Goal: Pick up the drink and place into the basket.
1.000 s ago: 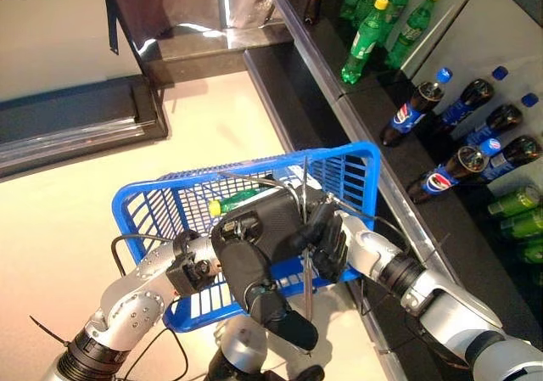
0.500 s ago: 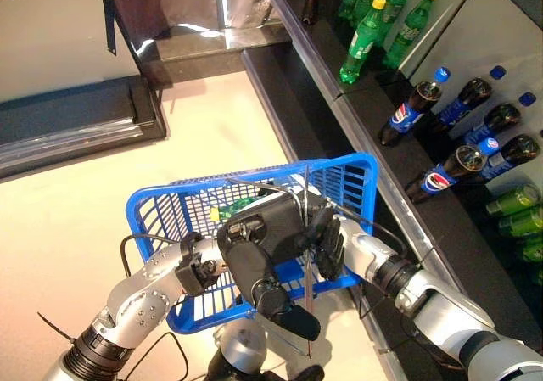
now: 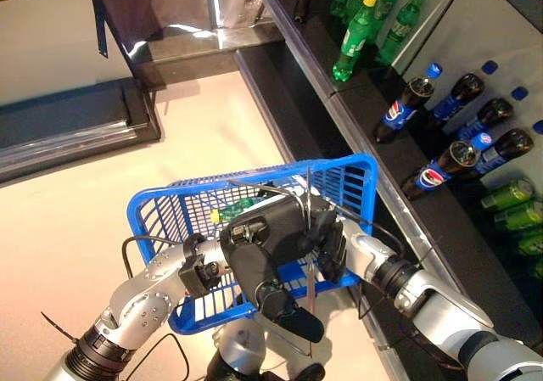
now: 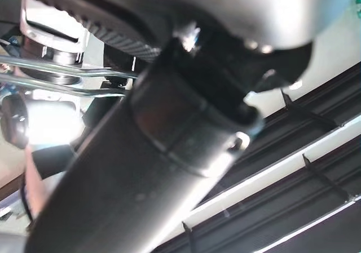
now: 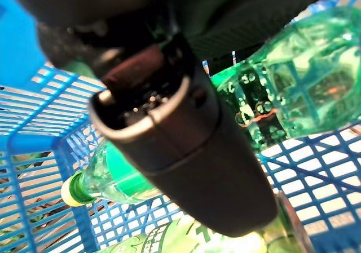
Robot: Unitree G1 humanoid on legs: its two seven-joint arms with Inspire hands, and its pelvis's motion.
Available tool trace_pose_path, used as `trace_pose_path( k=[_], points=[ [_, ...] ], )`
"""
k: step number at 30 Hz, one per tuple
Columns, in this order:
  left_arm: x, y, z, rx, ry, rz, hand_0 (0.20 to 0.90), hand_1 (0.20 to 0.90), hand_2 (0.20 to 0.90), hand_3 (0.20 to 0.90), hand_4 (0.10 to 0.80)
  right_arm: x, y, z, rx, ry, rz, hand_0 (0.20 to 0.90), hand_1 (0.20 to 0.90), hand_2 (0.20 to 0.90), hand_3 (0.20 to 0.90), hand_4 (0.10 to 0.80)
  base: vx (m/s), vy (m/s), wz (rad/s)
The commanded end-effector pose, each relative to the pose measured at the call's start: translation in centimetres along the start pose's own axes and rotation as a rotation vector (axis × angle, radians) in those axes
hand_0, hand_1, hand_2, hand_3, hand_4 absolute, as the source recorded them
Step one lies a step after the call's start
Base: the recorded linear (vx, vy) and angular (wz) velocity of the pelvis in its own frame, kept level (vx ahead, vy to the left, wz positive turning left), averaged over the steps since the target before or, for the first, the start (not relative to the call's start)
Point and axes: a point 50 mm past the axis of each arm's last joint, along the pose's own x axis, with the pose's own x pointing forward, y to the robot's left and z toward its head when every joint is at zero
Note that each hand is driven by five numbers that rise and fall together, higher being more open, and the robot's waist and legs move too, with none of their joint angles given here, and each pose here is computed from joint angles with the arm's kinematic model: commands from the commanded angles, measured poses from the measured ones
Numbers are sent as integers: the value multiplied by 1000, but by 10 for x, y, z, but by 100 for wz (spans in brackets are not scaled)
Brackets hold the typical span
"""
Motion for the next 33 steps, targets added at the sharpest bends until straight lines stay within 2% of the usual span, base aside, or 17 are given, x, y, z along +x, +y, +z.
trace_pose_path(
  k=[1, 10, 14, 17, 28, 33],
  points=[
    [50, -36, 42, 81, -473, -339, 300, 300, 300, 200, 100, 12, -4, 40, 132, -127, -93, 900, 900, 900, 900, 800, -13, 16, -3],
    [28, -9, 44, 103, -548, -34, 300, 300, 300, 200, 100, -2, -16, 38, 249, -120, -194, 900, 900, 900, 900, 800, -22, 10, -9],
    [-7, 1, 63, 139, -600, 85, 300, 300, 300, 200, 100, -23, -17, 24, 282, -132, -226, 900, 900, 900, 900, 800, -47, 60, -15],
    [-20, -6, 68, 154, -621, 133, 300, 300, 300, 200, 100, -36, -15, 21, 302, -124, -257, 900, 900, 900, 900, 800, -46, 30, -24],
    [-46, -4, 66, 174, -668, 358, 300, 300, 300, 200, 100, -65, -42, 21, 361, -170, -397, 900, 900, 900, 900, 800, -16, 7, -7],
    [-50, 1, 65, 187, -662, 425, 300, 300, 300, 200, 100, -72, -54, 23, 378, -202, -446, 900, 900, 900, 900, 800, -18, 10, -3]
  ],
)
